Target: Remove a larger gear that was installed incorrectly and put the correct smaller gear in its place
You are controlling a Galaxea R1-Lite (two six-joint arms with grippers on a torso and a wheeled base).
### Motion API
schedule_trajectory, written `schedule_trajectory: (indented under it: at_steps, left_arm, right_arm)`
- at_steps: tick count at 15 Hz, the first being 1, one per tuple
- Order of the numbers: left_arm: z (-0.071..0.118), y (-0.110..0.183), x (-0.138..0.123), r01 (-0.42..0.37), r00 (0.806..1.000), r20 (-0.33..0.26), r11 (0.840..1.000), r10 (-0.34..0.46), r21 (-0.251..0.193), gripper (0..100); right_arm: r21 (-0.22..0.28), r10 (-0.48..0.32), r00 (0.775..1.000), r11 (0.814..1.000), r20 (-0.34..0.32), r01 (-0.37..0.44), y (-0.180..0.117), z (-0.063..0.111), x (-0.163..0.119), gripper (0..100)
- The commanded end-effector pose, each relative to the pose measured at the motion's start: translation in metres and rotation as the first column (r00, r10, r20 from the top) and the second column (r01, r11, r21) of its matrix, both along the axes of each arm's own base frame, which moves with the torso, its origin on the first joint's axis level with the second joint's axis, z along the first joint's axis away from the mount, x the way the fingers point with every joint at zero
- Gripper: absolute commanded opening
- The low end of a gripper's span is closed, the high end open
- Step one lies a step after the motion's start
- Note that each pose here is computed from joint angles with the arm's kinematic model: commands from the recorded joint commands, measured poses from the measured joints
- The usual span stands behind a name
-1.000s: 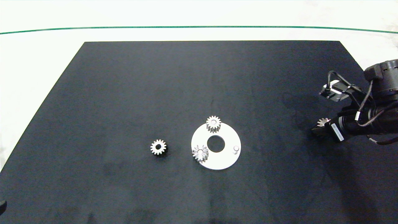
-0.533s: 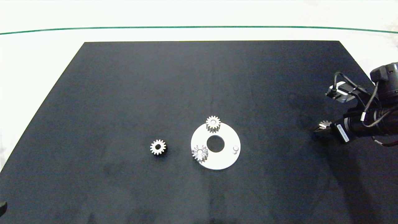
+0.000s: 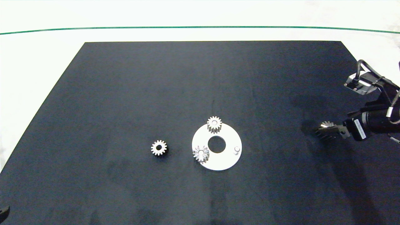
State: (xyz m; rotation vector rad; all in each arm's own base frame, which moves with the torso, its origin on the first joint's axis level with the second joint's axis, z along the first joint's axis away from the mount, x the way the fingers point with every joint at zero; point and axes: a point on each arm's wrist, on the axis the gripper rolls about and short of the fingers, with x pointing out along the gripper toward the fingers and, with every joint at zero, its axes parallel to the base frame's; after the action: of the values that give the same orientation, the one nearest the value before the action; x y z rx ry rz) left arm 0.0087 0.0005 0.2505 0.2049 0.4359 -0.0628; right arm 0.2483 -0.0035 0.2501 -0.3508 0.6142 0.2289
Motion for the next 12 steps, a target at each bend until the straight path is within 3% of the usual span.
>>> schedule_trajectory:
  at_steps: [1,7,11,12]
  left_arm:
    - [0.0,-0.002,0.016,0.037,0.998,-0.051,0.999,-0.035,0.026,100]
    - [-0.006,-0.014,0.06,0.164,0.979,-0.125,0.986,-0.158,0.036,100]
    - [-0.015,-0.029,0.086,0.232,0.967,-0.117,0.971,-0.225,0.054,100]
    - [-0.017,-0.031,0.091,0.235,0.967,-0.122,0.969,-0.225,0.078,100]
  right_arm:
    - [0.016,0.036,0.996,0.999,0.077,-0.037,0.003,0.028,-0.045,100]
    - [0.021,0.057,0.988,0.998,0.143,-0.061,0.005,0.047,-0.087,100]
    - [0.025,0.063,0.987,0.997,0.148,-0.067,0.005,0.047,-0.094,100]
    - [0.024,0.063,0.987,0.997,0.151,-0.067,0.005,0.047,-0.094,100]
